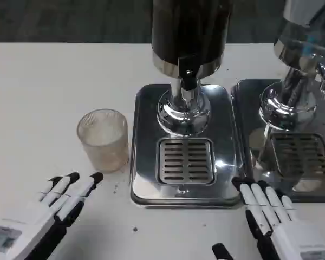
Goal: Grasp the cup under the faucet to collect the drink, then remove the cup.
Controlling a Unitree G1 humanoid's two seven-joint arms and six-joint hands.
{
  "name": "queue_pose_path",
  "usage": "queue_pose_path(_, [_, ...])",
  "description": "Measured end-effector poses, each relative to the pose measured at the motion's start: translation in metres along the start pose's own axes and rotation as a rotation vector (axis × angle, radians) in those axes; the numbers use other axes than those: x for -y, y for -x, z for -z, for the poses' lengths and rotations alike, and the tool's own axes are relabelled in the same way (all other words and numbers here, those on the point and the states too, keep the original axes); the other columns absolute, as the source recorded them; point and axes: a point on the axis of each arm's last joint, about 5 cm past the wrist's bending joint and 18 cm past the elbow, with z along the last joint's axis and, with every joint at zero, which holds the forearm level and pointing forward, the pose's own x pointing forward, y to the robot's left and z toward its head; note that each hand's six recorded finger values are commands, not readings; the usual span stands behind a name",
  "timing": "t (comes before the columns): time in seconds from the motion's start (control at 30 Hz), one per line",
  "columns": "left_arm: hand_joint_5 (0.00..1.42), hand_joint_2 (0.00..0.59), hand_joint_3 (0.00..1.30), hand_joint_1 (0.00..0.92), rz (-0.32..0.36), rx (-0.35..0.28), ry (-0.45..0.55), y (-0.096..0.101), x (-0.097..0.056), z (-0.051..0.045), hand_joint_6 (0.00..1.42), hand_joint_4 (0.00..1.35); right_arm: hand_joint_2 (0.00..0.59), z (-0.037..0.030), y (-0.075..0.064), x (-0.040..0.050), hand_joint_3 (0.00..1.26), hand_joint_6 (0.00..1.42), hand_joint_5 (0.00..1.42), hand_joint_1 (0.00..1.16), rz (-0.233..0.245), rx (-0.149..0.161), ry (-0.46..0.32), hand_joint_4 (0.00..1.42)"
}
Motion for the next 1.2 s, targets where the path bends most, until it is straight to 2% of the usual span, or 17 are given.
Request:
queue_pose_path(0.2, [0.00,0.040,0.00,0.000,0.009,0.004,0.008,0.001,0.002,-0.0018,0.00,0.00,0.368,0.0005,0.001,0.0003,0.00,0.00,0.00,0.20,0.004,-0.002,-0.002,0.00])
queue_pose_path(0.33, [0.00,0.040,0.00,0.000,0.006,0.018,0.017,-0.001,0.004,-0.0084,0.00,0.00,0.371,0.0045,0.003,0.0028,0.00,0.00,0.00,0.20,0.009,0.003,-0.003,0.00])
queue_pose_path(0.5, [0.00,0.040,0.00,0.000,0.005,0.005,0.031,0.001,0.008,-0.0130,0.00,0.00,0.373,0.0107,0.005,0.0056,0.00,0.00,0.00,0.20,0.009,-0.007,0.000,0.00])
queue_pose_path(0.73, [0.00,0.037,0.00,0.000,-0.003,0.005,0.038,0.001,0.008,-0.0152,0.00,0.00,0.374,0.0114,0.003,0.0066,0.00,0.00,0.00,0.20,0.015,-0.007,-0.008,0.00])
queue_pose_path(0.9, [0.00,0.032,0.00,0.000,-0.049,-0.004,0.063,0.000,0.003,-0.0126,0.00,0.00,0.378,0.0099,0.001,0.0061,0.00,0.00,0.00,0.20,0.012,-0.005,-0.016,0.00])
queue_pose_path(1.1, [0.00,0.024,0.00,0.000,-0.190,0.004,0.099,-0.017,-0.010,0.0019,0.00,0.00,0.380,0.0051,-0.001,0.0037,0.00,0.01,0.00,0.19,0.025,-0.014,-0.035,0.00])
queue_pose_path(1.2, [0.00,0.023,0.00,0.000,-0.218,0.010,0.120,-0.023,-0.012,0.0062,0.00,0.00,0.376,0.0025,-0.001,0.0019,0.00,0.02,0.00,0.19,0.025,-0.018,-0.041,0.00])
